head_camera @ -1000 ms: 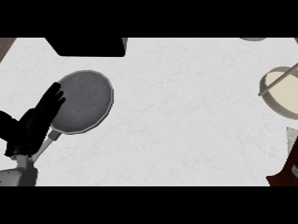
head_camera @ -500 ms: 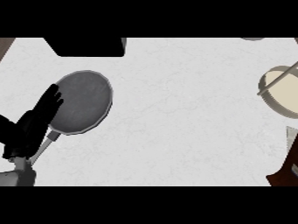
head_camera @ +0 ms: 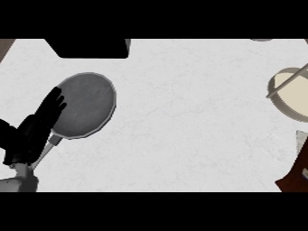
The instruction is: Pick the tomato from the tray and place it in the tiered basket
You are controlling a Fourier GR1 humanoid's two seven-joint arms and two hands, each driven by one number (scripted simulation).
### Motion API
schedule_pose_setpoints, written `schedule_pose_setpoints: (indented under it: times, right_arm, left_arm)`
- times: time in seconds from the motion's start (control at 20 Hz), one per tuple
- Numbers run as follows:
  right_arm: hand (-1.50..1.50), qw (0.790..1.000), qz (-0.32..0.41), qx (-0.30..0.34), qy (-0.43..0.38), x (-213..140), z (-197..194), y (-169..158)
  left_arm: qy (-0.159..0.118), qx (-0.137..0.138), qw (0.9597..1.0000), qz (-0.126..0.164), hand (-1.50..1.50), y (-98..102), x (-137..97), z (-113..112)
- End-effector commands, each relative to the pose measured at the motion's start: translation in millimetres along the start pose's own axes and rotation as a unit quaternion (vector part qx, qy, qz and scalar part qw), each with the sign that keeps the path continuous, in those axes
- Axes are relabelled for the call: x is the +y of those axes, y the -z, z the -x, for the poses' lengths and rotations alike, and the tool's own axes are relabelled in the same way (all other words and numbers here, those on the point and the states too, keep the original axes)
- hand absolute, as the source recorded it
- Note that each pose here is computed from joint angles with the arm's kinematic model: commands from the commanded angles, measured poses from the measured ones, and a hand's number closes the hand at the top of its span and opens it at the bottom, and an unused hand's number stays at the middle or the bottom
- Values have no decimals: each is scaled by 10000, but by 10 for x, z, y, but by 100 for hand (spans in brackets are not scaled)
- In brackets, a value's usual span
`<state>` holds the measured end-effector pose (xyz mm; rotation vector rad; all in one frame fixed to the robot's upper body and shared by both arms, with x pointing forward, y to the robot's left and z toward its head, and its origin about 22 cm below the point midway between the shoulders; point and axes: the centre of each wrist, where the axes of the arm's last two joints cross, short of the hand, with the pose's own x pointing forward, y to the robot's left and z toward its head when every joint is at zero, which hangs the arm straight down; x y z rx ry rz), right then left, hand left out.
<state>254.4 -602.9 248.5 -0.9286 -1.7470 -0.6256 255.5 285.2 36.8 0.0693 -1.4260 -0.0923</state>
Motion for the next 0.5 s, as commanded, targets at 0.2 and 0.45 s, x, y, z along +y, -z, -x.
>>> schedule_pose_setpoints:
  times: [0.2, 0.45]
  right_arm:
    - [-150, 9997, 208, -105, -77, -957, -268, -38]
    - [-150, 9998, 2, -106, -176, -1289, -190, -160]
  left_arm:
    - [58, -48, 10000, 55, 0, 15, 124, -148]
    - [-47, -7, 10000, 7, 0, 29, -48, -40]
